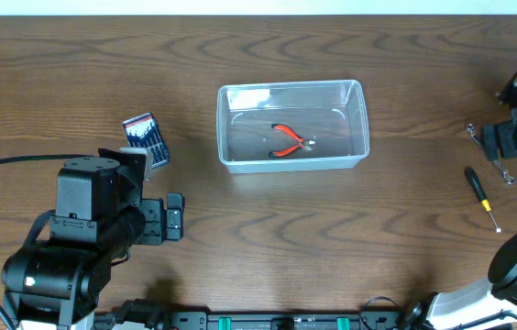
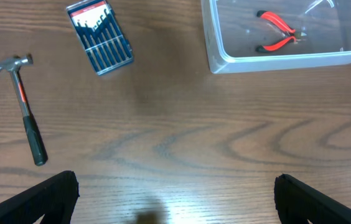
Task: Pack container
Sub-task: 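Move right gripper back toward the chrome wrench, then lower right gripper onto the chrome wrench and grasp it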
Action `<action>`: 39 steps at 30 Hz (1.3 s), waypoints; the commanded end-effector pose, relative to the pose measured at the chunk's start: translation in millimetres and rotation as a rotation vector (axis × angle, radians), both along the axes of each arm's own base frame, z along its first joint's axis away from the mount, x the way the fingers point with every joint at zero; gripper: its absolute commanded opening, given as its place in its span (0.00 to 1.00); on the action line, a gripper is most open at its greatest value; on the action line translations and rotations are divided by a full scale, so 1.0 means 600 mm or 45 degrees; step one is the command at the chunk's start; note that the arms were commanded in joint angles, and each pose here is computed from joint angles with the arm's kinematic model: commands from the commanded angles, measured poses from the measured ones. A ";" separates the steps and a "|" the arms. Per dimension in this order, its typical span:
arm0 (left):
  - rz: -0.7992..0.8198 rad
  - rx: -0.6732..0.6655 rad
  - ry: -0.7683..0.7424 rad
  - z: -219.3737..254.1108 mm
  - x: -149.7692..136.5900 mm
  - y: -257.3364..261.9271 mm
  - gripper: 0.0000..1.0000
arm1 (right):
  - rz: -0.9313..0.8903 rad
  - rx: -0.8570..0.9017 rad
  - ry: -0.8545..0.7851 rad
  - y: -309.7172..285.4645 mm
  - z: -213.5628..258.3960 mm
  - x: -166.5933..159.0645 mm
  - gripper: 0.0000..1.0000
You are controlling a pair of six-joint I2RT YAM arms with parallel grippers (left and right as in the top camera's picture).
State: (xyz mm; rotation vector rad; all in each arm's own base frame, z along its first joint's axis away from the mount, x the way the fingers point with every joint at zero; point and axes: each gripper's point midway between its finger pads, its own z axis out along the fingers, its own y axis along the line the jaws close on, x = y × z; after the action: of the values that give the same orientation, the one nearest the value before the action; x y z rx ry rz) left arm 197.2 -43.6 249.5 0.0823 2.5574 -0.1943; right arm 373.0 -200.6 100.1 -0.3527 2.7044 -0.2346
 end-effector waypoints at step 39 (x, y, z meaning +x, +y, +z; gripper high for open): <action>0.040 -0.020 -0.012 0.010 0.000 0.002 0.98 | 0.037 0.204 0.332 -0.004 -0.201 -0.055 0.92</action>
State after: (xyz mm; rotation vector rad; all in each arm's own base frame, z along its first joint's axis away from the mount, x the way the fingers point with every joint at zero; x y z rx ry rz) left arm 196.5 -43.5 249.0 0.0710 2.5616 -0.1972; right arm 344.9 -205.7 -3.5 -0.3957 2.9134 0.0069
